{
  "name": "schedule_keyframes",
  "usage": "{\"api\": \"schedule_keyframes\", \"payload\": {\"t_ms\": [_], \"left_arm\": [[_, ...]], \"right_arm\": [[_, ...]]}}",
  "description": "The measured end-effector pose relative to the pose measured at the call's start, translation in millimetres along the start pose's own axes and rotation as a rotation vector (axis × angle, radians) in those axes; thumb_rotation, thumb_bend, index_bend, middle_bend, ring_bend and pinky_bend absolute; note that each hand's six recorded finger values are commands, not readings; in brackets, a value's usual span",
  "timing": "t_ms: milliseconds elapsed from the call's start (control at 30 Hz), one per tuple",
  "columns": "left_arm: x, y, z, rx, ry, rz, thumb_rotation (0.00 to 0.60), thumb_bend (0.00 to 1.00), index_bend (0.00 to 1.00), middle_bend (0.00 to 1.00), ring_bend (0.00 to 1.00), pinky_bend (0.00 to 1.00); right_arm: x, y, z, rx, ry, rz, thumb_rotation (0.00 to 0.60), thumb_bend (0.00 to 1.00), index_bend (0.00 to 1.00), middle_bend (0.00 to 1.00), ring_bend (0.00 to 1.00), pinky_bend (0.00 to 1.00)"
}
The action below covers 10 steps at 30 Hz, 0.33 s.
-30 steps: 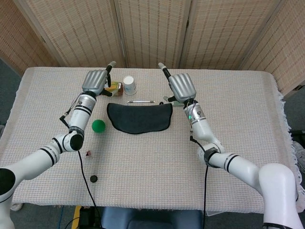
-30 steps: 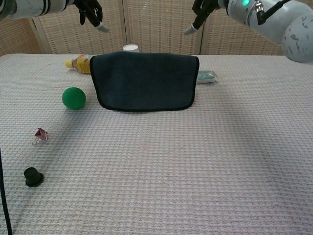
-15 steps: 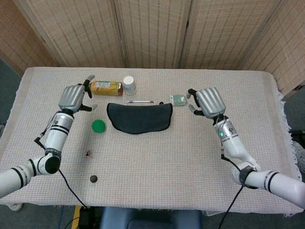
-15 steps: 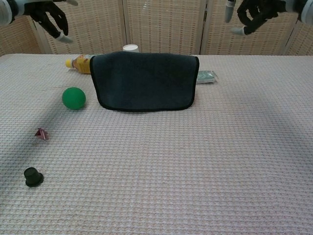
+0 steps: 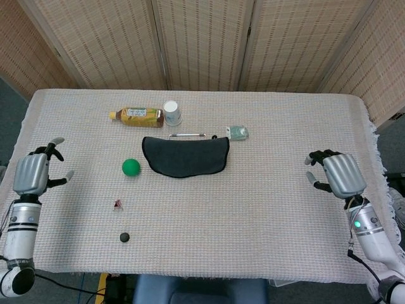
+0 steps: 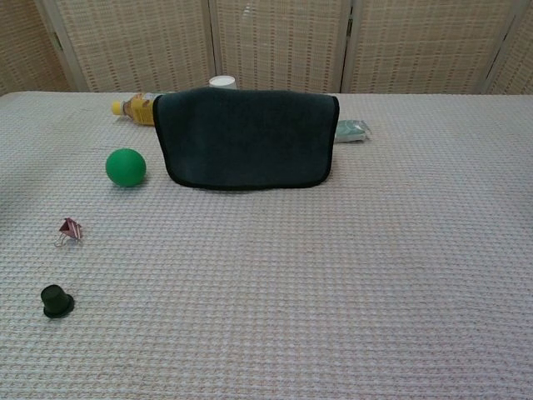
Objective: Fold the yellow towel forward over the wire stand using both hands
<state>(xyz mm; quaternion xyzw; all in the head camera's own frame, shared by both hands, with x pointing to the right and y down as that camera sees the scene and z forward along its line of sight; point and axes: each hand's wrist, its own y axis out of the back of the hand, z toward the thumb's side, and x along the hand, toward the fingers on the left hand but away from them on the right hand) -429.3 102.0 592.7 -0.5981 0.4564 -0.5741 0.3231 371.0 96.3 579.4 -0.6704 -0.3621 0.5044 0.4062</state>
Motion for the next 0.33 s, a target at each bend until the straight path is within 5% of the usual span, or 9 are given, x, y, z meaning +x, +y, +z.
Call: {"api": "schedule_keyframes", "payload": {"t_ms": [333], "left_arm": [[-97, -7, -49, 0.055, 0.12, 0.055, 0.6, 0.26, 0.23, 0.49, 0.32, 0.39]], "right_arm": [[82, -13, -48, -0.021, -0.167, -0.018, 0.6, 0.37, 0.46, 0.47, 0.47, 0.54]]}}
